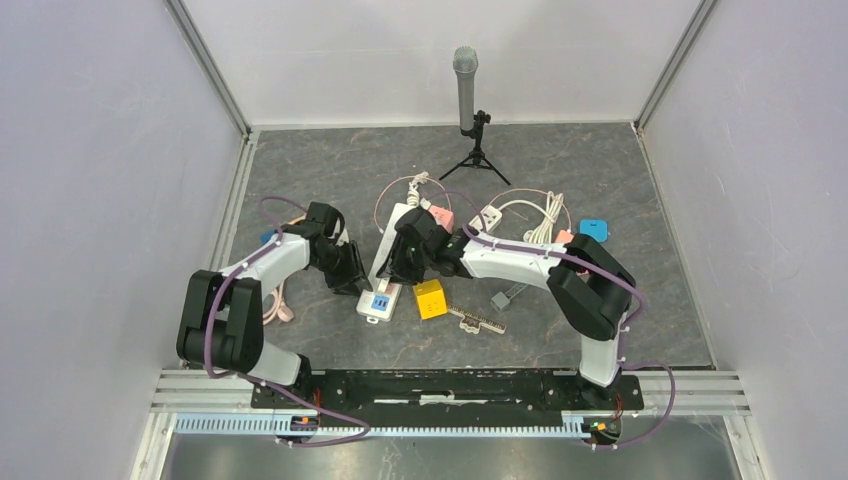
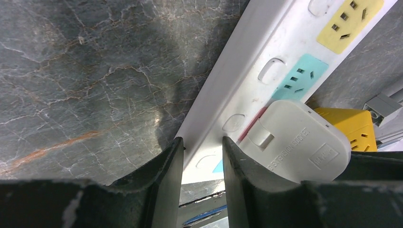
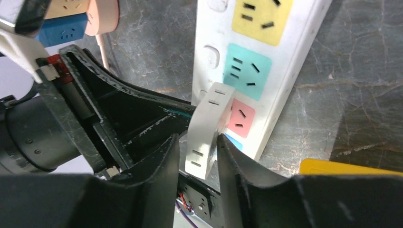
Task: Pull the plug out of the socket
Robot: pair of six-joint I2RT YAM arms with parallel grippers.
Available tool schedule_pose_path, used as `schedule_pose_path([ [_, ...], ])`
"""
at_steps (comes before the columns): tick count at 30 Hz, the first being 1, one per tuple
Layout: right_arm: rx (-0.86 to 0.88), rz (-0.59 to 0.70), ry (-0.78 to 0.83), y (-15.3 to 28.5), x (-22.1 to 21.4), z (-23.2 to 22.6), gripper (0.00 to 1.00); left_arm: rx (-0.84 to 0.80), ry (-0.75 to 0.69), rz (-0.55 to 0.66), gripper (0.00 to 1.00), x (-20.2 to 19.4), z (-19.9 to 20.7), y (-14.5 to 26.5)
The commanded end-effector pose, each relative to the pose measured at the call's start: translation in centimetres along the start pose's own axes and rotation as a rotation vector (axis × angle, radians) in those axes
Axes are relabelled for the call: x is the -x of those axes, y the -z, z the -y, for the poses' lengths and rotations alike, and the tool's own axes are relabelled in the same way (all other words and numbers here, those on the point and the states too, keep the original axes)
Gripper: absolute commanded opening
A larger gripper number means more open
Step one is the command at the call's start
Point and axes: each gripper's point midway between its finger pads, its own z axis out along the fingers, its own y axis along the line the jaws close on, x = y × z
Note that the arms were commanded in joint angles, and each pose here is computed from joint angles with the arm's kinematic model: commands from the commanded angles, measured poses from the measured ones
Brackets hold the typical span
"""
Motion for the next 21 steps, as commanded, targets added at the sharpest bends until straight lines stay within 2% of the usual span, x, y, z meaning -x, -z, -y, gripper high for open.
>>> schedule_pose_path([
  [1,0.000,-0.028,0.031,0.2,-0.7,-0.6,0.30,0.016,0.009,-0.025,0.42,-0.5,-0.2,-0.4],
  [6,0.029,0.010,0.041,0.8,0.1,-1.6,0.00,0.053,-0.001,-0.033,0.40,-0.7,-0.7,-0.4],
  [21,0.138,-0.031,0.036,1.5,0.8,-4.1,0.00,0.119,-0.025,-0.010,0.39,-0.7,-1.5,0.0],
])
